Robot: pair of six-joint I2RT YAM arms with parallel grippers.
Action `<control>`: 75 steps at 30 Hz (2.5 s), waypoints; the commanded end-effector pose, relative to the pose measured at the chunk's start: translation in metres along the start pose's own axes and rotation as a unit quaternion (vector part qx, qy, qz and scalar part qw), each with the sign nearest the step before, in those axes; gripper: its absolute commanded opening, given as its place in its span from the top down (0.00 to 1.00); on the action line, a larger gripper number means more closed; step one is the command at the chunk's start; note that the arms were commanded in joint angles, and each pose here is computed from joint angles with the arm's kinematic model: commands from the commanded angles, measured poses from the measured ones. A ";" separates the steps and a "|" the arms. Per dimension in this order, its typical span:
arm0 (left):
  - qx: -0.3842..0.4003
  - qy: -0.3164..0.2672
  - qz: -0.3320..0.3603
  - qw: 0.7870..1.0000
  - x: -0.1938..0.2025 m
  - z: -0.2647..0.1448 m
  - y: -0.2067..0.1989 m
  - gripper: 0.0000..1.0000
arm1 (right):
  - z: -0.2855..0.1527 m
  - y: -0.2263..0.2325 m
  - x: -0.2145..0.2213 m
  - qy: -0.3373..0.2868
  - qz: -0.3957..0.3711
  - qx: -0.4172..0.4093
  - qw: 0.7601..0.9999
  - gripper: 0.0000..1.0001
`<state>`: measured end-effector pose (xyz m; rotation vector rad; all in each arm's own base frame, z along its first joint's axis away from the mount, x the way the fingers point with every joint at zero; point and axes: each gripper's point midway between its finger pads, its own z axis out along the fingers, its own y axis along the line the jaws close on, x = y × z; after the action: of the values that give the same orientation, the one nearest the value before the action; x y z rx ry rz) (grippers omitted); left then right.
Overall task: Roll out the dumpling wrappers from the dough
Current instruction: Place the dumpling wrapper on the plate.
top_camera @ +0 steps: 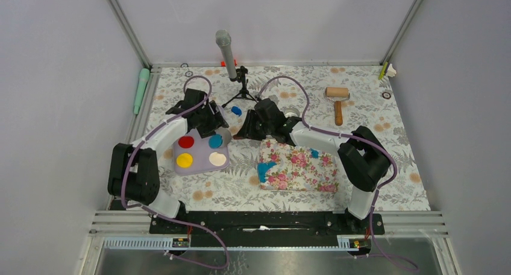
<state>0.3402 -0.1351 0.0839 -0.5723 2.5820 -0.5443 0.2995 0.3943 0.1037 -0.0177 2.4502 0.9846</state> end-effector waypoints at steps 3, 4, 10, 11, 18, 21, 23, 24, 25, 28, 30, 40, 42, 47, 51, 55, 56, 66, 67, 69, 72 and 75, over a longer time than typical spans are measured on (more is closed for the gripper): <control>0.120 -0.015 0.006 0.993 0.002 -0.025 -0.041 0.37 | -0.009 0.044 -0.035 -0.052 -0.003 -0.041 0.998 1.00; 0.125 -0.012 0.001 0.992 0.007 -0.024 -0.041 0.37 | -0.009 0.045 -0.036 -0.054 -0.001 -0.041 0.998 1.00; 0.150 -0.008 -0.016 0.989 0.015 -0.012 -0.042 0.38 | -0.005 0.043 -0.032 -0.047 0.002 -0.039 0.998 1.00; 0.146 -0.006 -0.016 0.989 0.017 -0.009 -0.041 0.38 | -0.005 0.043 -0.031 -0.047 0.003 -0.039 0.998 1.00; 0.108 0.002 -0.013 0.994 0.019 0.006 -0.027 0.39 | -0.007 0.042 -0.032 -0.052 0.005 -0.038 0.998 1.00; 0.085 0.005 -0.013 0.996 0.023 0.009 -0.017 0.39 | -0.008 0.043 -0.033 -0.055 0.005 -0.039 0.998 1.00; 0.071 -0.001 -0.012 0.997 0.023 0.009 -0.010 0.39 | -0.009 0.043 -0.034 -0.058 0.007 -0.041 0.997 1.00; 0.063 -0.004 -0.010 0.998 0.023 0.009 -0.006 0.39 | -0.009 0.043 -0.034 -0.059 0.009 -0.042 0.997 1.00; 0.054 -0.008 -0.008 0.998 0.022 0.009 -0.002 0.39 | -0.010 0.044 -0.034 -0.059 0.009 -0.042 0.997 1.00; 0.033 -0.019 -0.002 0.999 0.020 0.006 0.006 0.39 | -0.012 0.043 -0.035 -0.063 0.010 -0.040 0.997 1.00; 0.021 -0.025 0.000 0.999 0.018 0.004 0.010 0.39 | -0.013 0.042 -0.036 -0.066 0.010 -0.039 0.997 1.00; 0.004 -0.046 0.013 0.999 0.011 -0.007 0.014 0.39 | -0.012 0.037 -0.031 -0.059 0.002 -0.029 0.998 1.00; 0.004 -0.045 0.016 0.999 0.010 -0.009 0.014 0.39 | -0.012 0.033 -0.030 -0.059 -0.007 -0.022 0.998 1.00; 0.055 -0.028 0.019 0.998 0.013 -0.017 -0.008 0.38 | -0.002 0.024 -0.019 -0.049 -0.034 -0.004 0.998 1.00; 0.110 -0.013 0.024 0.994 0.014 -0.037 -0.035 0.33 | 0.002 0.019 -0.018 -0.049 -0.045 0.009 0.998 1.00; 0.157 -0.005 0.038 0.987 0.011 -0.069 -0.061 0.25 | -0.001 0.018 -0.025 -0.064 -0.060 0.018 0.996 1.00; 0.168 0.001 0.041 0.985 0.012 -0.077 -0.067 0.21 | -0.002 0.017 -0.026 -0.065 -0.065 0.019 0.996 1.00; 0.198 -0.054 -0.024 0.979 -0.030 -0.145 -0.045 0.21 | -0.014 0.042 -0.030 -0.105 -0.211 0.013 0.972 1.00; 0.193 -0.064 -0.021 0.979 -0.034 -0.152 -0.042 0.21 | -0.016 0.048 -0.030 -0.116 -0.236 0.012 0.965 1.00; 0.179 -0.087 -0.028 0.980 -0.045 -0.165 -0.030 0.21 | -0.024 0.059 -0.028 -0.144 -0.288 0.011 0.947 1.00; 0.180 -0.109 -0.037 0.977 -0.056 -0.184 -0.021 0.21 | -0.036 0.077 -0.023 -0.188 -0.363 0.007 0.913 1.00; 0.179 -0.119 -0.048 0.975 -0.062 -0.195 -0.016 0.21 | -0.045 0.088 -0.019 -0.220 -0.419 0.017 0.881 1.00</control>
<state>0.3085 -0.0710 0.2423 -0.6484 2.2210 -0.8737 0.2733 0.4236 0.1362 -0.6306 2.0443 0.6132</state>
